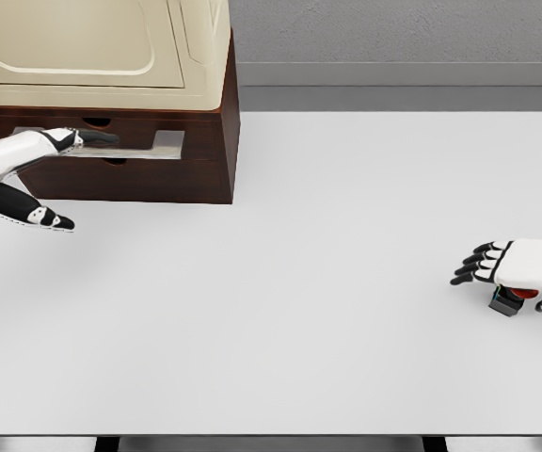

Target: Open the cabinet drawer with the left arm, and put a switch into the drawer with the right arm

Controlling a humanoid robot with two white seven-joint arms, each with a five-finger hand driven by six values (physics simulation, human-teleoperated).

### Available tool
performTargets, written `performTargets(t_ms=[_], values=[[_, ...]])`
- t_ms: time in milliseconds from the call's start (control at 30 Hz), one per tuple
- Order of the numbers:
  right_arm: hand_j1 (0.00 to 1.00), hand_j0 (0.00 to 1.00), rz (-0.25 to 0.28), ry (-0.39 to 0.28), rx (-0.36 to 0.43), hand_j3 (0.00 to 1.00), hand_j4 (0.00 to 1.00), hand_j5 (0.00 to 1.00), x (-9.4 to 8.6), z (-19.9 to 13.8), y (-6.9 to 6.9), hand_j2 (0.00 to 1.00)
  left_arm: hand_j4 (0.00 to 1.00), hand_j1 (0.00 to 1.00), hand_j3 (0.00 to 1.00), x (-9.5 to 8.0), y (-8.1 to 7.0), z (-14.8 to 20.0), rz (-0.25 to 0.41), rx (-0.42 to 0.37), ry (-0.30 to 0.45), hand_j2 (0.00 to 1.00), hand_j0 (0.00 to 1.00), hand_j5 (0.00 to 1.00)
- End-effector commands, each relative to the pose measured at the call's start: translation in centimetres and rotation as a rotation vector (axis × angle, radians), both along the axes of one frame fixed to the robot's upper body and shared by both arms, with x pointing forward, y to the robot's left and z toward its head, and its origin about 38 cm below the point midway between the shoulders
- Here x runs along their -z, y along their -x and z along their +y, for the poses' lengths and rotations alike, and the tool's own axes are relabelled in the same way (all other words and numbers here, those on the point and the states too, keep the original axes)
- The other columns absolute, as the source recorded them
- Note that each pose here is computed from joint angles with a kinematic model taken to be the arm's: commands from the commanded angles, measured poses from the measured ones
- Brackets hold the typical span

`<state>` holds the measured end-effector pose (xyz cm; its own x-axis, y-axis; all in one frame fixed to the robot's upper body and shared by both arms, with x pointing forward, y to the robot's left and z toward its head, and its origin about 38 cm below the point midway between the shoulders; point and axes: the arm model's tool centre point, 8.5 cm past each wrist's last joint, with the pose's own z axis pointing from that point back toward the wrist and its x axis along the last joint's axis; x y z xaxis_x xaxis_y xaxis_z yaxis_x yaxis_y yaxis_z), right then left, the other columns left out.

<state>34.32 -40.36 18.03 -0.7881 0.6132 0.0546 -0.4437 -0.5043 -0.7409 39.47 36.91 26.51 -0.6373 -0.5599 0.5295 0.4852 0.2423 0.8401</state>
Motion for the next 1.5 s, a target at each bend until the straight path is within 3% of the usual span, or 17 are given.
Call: performTargets(t_ms=[0, 200, 733, 967, 1200, 1467], values=[[1.00, 1.00, -0.001, -0.008, -0.003, 1.00, 1.00, 1.00, -0.1, 0.3, -0.1, 1.00, 1.00, 1.00, 1.00, 0.9, -0.6, 0.0, 0.010, -0.019, 0.007, 1.00, 1.00, 1.00], [0.77, 0.77, 0.022, 0.018, -0.010, 0.77, 0.77, 0.77, 0.3, 0.3, 0.0, 0.77, 1.00, 1.00, 1.00, 1.5, -0.5, -0.1, 0.028, -0.013, 0.002, 1.00, 1.00, 1.00], [0.48, 0.48, 0.030, 0.034, -0.020, 0.48, 0.48, 0.48, 0.1, 0.5, 0.0, 0.48, 1.00, 1.00, 1.00, 2.1, -1.4, 0.8, 0.037, -0.063, -0.001, 1.00, 1.00, 1.00], [0.46, 0.46, 0.011, 0.025, -0.032, 0.46, 0.46, 0.46, -0.6, 1.0, -0.2, 0.46, 1.00, 1.00, 1.00, 2.8, -1.8, 0.5, 0.047, -0.068, 0.000, 1.00, 1.00, 1.00], [0.45, 0.45, -0.064, -0.032, -0.080, 0.45, 0.45, 0.45, -2.9, 3.6, -1.8, 0.45, 1.00, 1.00, 1.00, 3.3, -1.9, 0.3, 0.067, -0.074, -0.003, 1.00, 1.00, 1.00], [0.45, 0.45, -0.092, -0.067, -0.103, 0.45, 0.45, 0.45, -3.9, 5.0, -2.7, 0.45, 1.00, 1.00, 1.00, 3.5, -2.1, 0.5, 0.089, -0.086, -0.017, 1.00, 1.00, 1.00]])
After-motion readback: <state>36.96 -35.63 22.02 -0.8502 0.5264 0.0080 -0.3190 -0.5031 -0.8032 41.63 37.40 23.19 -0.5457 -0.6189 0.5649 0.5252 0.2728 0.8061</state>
